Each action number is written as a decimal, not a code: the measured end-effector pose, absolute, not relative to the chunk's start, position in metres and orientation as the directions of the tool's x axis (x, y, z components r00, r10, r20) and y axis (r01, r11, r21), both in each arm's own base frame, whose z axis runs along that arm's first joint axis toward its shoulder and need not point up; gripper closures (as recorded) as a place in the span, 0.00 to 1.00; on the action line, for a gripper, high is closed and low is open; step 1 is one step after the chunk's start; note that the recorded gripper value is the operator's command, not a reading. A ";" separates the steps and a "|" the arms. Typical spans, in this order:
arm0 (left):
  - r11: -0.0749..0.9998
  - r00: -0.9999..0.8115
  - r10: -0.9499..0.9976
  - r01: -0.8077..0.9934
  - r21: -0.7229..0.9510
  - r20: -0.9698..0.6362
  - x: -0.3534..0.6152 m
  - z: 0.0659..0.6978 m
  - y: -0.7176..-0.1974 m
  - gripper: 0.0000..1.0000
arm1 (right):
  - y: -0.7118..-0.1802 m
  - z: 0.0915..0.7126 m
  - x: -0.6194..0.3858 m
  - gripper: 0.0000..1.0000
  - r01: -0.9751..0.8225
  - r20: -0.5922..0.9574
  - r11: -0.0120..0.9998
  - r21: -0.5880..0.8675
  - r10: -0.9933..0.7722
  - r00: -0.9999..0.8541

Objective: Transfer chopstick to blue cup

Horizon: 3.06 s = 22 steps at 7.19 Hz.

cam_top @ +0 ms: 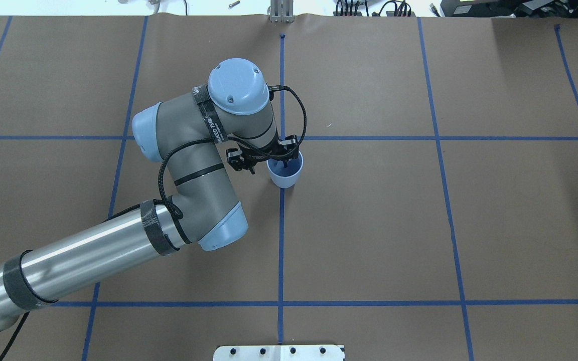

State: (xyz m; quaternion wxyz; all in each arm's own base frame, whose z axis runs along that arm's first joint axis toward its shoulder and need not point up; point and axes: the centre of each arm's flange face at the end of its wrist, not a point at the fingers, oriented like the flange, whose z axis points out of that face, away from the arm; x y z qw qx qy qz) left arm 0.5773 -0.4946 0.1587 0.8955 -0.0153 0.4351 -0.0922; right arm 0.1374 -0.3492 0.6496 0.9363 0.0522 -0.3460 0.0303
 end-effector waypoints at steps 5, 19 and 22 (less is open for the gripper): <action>0.980 0.601 -0.184 0.167 -0.103 -0.778 0.564 0.163 -0.503 0.02 | -0.378 0.707 0.109 0.94 -0.097 0.656 0.990 0.098 0.009 0.755; 0.979 0.577 -0.171 0.188 -0.075 -0.798 0.551 0.206 -0.495 0.02 | -0.335 0.507 0.160 1.00 -0.144 0.663 0.979 0.146 0.011 0.749; 0.980 0.535 -0.152 0.191 -0.056 -0.831 0.507 0.216 -0.487 0.02 | -0.397 0.429 0.120 1.00 -0.120 0.698 0.988 0.094 0.021 0.716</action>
